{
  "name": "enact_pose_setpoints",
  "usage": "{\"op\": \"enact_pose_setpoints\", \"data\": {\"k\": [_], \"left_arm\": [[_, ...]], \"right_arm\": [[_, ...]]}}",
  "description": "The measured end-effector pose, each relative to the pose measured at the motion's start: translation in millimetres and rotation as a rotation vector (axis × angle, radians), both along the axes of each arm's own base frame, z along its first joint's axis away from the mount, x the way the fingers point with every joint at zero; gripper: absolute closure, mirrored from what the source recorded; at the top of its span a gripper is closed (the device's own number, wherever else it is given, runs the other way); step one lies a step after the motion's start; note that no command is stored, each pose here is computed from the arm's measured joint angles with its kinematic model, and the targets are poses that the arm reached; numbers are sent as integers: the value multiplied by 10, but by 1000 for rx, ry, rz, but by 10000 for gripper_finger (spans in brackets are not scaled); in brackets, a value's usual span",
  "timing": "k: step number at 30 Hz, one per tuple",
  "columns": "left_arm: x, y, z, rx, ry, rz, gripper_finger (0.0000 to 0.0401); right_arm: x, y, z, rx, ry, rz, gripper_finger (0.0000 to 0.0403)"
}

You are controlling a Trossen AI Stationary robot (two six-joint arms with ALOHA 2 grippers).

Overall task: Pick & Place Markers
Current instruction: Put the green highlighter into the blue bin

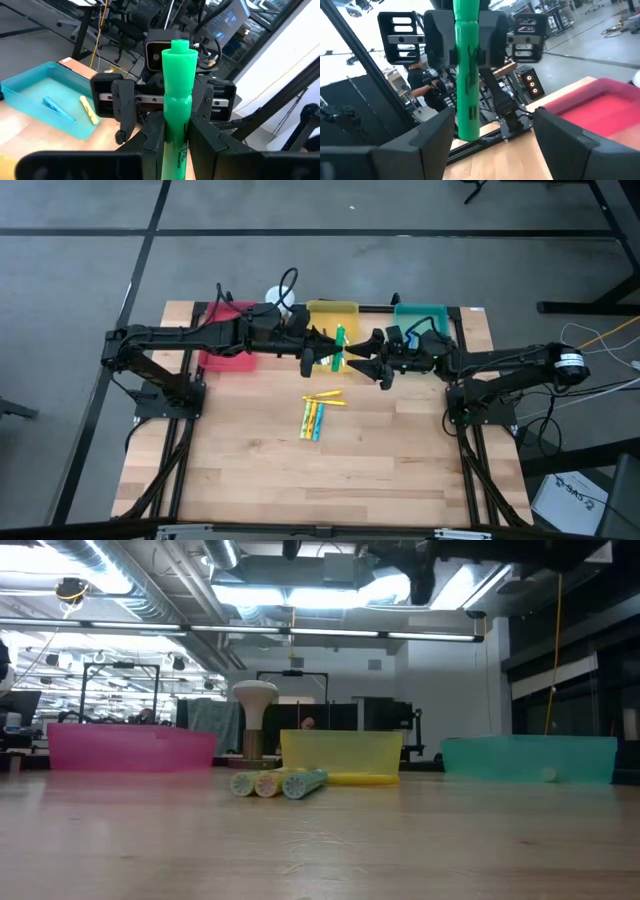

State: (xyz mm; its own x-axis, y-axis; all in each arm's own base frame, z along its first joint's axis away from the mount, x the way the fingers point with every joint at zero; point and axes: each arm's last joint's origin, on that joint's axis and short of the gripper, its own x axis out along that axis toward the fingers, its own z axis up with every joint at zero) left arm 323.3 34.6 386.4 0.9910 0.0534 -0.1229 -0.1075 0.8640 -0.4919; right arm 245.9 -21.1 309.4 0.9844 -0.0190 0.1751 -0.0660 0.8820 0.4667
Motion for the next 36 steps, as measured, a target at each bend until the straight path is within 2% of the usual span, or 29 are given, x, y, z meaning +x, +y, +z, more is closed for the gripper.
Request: {"op": "enact_pose_setpoints", "data": {"k": [5, 14, 25, 29, 36], "left_arm": [[0, -5, 0, 12, 0, -18, 344], [2, -26, 2, 51, 1, -35, 344], [4, -43, 3, 51, 0, -43, 344], [4, -51, 3, 51, 1, -45, 343], [4, -48, -1, 54, 5, -41, 339]], "right_arm": [[134, -10, 91, -48, -8, -1, 140], [305, -23, 137, -50, -2, 8, 140], [466, -26, 171, -75, 3, 49, 143], [471, -25, 165, -72, 5, 50, 177], [470, -20, 171, -55, 1, 69, 288]]}}
